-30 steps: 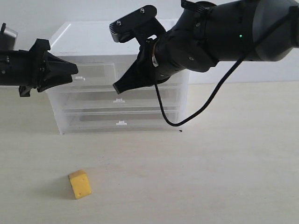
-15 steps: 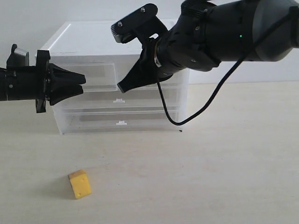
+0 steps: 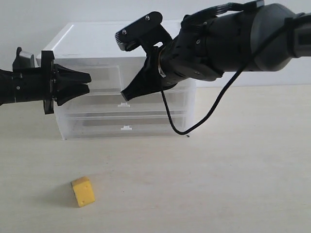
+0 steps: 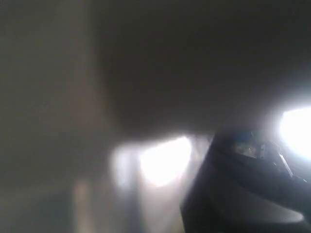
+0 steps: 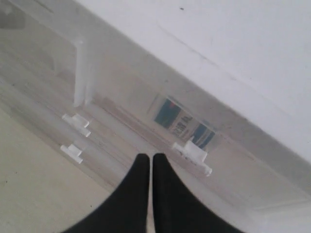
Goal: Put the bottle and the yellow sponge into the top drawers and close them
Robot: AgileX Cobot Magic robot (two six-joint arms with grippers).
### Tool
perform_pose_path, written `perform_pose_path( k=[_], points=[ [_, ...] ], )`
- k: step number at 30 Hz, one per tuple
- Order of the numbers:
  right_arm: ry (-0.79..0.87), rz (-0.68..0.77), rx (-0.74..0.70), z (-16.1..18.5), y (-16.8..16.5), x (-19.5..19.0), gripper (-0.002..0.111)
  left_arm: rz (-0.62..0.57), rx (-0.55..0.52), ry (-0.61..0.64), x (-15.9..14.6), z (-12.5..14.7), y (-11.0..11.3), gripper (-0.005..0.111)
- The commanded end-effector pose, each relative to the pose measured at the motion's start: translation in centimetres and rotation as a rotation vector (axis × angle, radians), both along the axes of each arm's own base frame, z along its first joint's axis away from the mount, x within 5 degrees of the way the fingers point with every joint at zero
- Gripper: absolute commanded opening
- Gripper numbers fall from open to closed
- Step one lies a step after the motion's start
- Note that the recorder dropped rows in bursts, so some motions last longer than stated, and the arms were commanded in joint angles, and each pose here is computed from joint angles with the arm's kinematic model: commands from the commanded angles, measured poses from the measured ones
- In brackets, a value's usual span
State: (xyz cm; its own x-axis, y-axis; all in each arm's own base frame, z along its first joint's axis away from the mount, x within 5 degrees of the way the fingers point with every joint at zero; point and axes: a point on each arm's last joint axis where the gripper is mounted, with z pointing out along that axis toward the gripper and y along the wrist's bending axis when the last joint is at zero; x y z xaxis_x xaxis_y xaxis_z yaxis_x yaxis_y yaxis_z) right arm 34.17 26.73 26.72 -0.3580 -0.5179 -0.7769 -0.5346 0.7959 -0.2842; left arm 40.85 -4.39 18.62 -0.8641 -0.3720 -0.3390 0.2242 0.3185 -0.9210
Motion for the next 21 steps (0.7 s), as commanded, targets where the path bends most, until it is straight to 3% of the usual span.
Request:
perform_pose_path(
  k=[1, 5, 10, 15, 17, 21],
  points=[
    [-0.030, 0.023, -0.007, 0.0, 0.2, 0.3, 0.000, -0.001, -0.019, -0.037, 0.5, 0.6, 0.1, 0.035],
    [-0.064, -0.010, 0.010, -0.1, -0.4, 1.3, 0.000, 0.012, -0.008, -0.044, 0.7, 0.6, 0.2, 0.029],
    [-0.030, -0.109, 0.140, -0.9, -2.3, 3.3, 0.000, 0.036, 0.021, -0.043, 0.9, 0.4, 0.3, 0.016],
    [-0.038, -0.056, 0.188, -0.7, -1.7, 3.2, 0.000, 0.023, 0.005, -0.048, 0.8, 0.5, 0.2, 0.015],
    [-0.037, -0.056, 0.194, -0.7, -1.7, 3.2, 0.000, -0.032, -0.043, -0.062, 0.4, 1.0, -0.1, 0.004],
    [-0.035, -0.062, 0.193, -0.7, -1.7, 3.2, 0.000, -0.042, -0.031, -0.073, 0.1, 0.9, -0.2, 0.004]
  ],
)
